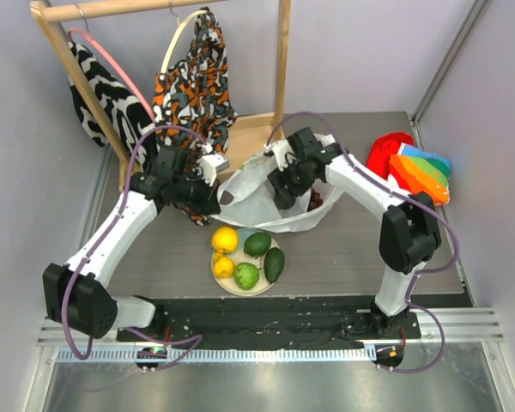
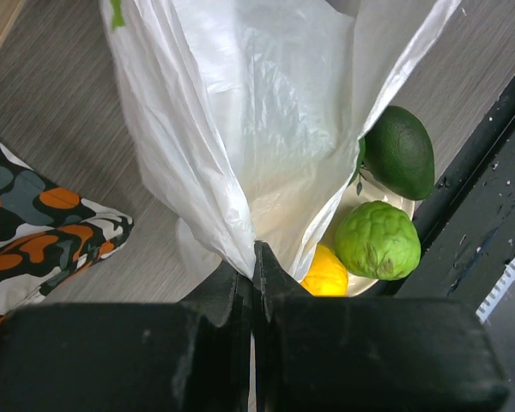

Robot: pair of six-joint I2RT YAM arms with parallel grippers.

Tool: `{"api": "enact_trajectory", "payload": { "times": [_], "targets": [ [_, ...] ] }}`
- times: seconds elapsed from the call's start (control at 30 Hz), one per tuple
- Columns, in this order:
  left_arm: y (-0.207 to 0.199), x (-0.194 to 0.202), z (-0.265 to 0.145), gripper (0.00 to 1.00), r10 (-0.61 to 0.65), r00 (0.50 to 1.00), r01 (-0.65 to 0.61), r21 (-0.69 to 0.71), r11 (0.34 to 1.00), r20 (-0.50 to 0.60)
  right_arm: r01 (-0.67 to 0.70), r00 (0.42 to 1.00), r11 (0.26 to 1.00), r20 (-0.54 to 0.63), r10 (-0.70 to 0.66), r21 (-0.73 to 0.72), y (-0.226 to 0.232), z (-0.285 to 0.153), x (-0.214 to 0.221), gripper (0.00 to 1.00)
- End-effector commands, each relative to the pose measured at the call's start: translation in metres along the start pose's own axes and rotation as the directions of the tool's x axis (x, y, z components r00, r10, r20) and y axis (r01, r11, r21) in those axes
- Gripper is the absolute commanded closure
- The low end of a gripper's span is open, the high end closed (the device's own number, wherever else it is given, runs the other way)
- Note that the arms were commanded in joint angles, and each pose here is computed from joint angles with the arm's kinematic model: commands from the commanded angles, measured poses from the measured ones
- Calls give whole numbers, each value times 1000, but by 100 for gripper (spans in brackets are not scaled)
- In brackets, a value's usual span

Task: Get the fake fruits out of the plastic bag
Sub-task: Take out the fake fruit from the plastic bag, then place the fake fruit on the plate.

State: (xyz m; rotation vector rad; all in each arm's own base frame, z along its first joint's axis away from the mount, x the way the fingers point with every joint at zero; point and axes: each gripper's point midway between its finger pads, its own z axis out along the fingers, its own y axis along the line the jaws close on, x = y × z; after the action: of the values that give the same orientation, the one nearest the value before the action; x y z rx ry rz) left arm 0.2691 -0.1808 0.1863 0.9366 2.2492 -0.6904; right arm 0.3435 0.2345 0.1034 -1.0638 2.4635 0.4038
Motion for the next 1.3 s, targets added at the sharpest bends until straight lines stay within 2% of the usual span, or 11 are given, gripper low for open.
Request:
{"api": "enact_trajectory", "payload": {
  "times": [0.0,0.13,0.27,0.33,0.4,0.43,0.5,0.53,0.67,0.93,1.27],
  "targets": [
    [2,-36,-3,100,27,996,-28,8,1000,89,134,946,989,290,-144,55,6,-90,-74,66],
    [6,-64,0,100,28,992,-29,12,999,123,205,909,973,348,-229,103,10,-120,-78,67],
    [19,-119,2,100,1,975,2,-13,1000,221,253,862,963,432,-266,89,20,-152,-84,67],
    [29,-150,4,100,-32,961,42,-33,999,274,335,807,942,511,-298,20,48,-174,-87,67],
    [33,-183,-3,100,-34,939,53,-45,998,342,404,780,914,530,-333,-20,69,-178,-80,66],
    [42,-184,11,100,-53,944,70,-40,997,325,459,762,887,538,-362,-54,91,-179,-75,66],
    [49,-199,12,100,-39,937,63,-59,996,346,517,778,846,483,-402,-128,112,-163,-49,65],
    [55,-199,18,100,-43,941,70,-70,995,336,581,757,797,471,-453,-167,131,-155,-38,65],
    [60,-192,14,100,-14,946,55,-120,991,324,592,785,753,419,-457,-287,156,-124,-8,66],
    [51,-160,-12,100,49,956,8,-192,981,290,612,785,708,381,-488,-352,168,-62,-14,67],
    [45,-135,-31,100,79,958,-14,-229,973,276,656,755,628,371,-541,-419,209,-30,-20,64]
  ]
}}
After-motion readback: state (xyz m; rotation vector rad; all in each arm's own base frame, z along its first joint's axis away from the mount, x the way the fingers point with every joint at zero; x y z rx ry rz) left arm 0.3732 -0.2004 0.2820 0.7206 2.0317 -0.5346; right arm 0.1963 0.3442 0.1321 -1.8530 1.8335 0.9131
